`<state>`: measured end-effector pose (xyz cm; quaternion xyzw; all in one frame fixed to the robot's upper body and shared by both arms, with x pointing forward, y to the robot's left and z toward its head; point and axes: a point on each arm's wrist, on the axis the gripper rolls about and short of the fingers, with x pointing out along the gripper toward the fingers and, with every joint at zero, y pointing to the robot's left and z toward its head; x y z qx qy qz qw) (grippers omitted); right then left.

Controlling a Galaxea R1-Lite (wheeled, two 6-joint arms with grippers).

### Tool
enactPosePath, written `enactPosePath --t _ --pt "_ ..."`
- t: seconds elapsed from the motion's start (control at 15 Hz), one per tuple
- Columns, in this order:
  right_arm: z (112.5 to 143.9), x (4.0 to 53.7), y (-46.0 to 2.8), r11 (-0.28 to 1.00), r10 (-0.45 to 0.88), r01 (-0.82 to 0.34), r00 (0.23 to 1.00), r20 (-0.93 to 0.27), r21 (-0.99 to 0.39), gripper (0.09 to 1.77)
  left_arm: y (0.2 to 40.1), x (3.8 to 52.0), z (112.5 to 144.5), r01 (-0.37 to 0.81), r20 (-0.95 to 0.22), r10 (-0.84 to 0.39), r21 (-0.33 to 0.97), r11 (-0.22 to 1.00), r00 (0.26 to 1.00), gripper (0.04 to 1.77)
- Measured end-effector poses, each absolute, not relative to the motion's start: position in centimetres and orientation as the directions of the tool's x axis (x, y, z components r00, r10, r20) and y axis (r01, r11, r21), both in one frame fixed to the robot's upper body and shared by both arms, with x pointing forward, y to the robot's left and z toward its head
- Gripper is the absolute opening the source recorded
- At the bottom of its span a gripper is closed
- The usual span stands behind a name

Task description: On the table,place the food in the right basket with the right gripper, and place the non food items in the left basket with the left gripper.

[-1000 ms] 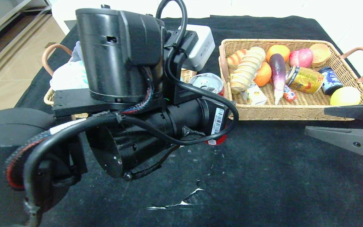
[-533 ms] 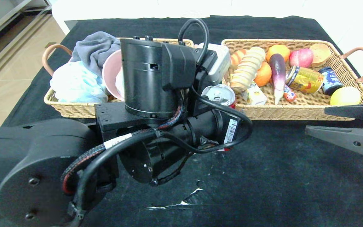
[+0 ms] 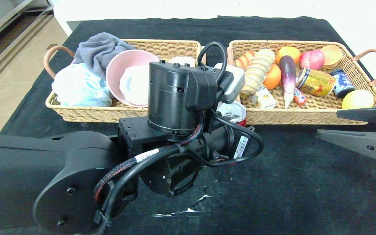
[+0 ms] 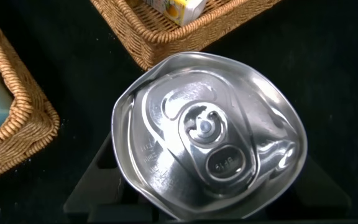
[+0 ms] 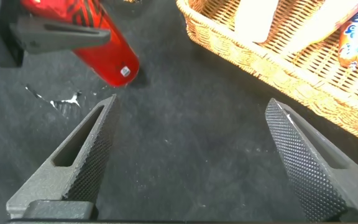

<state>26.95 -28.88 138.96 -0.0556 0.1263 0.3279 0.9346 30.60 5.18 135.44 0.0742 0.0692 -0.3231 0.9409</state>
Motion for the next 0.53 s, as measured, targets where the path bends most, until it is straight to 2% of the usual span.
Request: enactPosePath --t 0.33,0.53 --pt "138.98 26.95 -28.88 0.779 0.599 -0.627 0.753 -0.272 -0.021 1.71 5.15 30.69 135.22 0.617 -0.183 -0.596 0.095 0.781 0.782 1.35" --pt "138.98 26.95 -28.88 0.779 0.599 -0.627 0.753 -0.272 -0.021 1.71 5.11 30.7 135.28 0.617 -0.172 -0.598 0.092 0.782 0.783 1.46"
